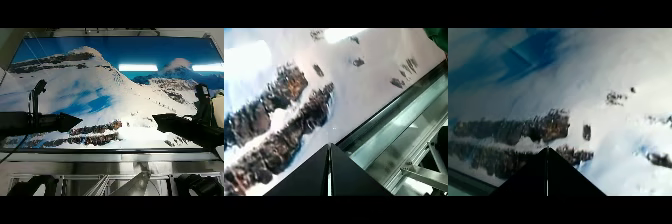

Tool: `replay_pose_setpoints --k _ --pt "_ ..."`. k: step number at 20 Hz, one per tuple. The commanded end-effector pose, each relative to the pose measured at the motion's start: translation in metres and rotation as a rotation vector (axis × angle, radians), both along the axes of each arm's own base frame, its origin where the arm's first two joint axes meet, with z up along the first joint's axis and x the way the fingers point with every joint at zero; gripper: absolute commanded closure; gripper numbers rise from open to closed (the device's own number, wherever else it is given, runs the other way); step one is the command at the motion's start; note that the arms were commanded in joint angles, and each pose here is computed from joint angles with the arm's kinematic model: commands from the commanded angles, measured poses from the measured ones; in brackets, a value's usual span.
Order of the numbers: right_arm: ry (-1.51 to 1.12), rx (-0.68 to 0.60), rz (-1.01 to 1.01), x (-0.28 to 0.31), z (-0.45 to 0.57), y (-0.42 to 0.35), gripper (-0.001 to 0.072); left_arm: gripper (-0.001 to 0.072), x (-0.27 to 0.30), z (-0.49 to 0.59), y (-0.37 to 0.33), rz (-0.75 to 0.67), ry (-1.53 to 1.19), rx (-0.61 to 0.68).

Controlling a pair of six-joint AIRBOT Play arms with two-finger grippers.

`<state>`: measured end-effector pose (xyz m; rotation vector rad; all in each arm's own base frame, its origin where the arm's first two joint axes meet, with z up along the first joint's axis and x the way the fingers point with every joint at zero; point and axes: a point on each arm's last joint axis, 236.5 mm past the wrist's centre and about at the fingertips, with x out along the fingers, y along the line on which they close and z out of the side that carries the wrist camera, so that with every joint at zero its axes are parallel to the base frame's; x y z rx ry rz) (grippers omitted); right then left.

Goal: Fold the shirts.

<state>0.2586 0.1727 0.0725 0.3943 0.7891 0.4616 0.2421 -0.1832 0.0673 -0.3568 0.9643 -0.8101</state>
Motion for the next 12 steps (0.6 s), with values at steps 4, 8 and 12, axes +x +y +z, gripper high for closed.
replay_pose_setpoints --k 4,8,12 --pt "-0.018 0.036 0.002 -0.001 -0.005 0.010 0.0691 0.0690 -0.011 0.003 0.004 0.043 -0.078 0.001" --pt "-0.018 0.036 0.003 -0.001 -0.005 0.010 0.0691 0.0690 -0.013 0.009 0.004 0.044 -0.106 -0.001" --pt "-0.018 0.036 0.002 -0.001 -0.005 0.010 0.0691 0.0690 -0.012 0.009 0.004 0.047 -0.106 -0.001"
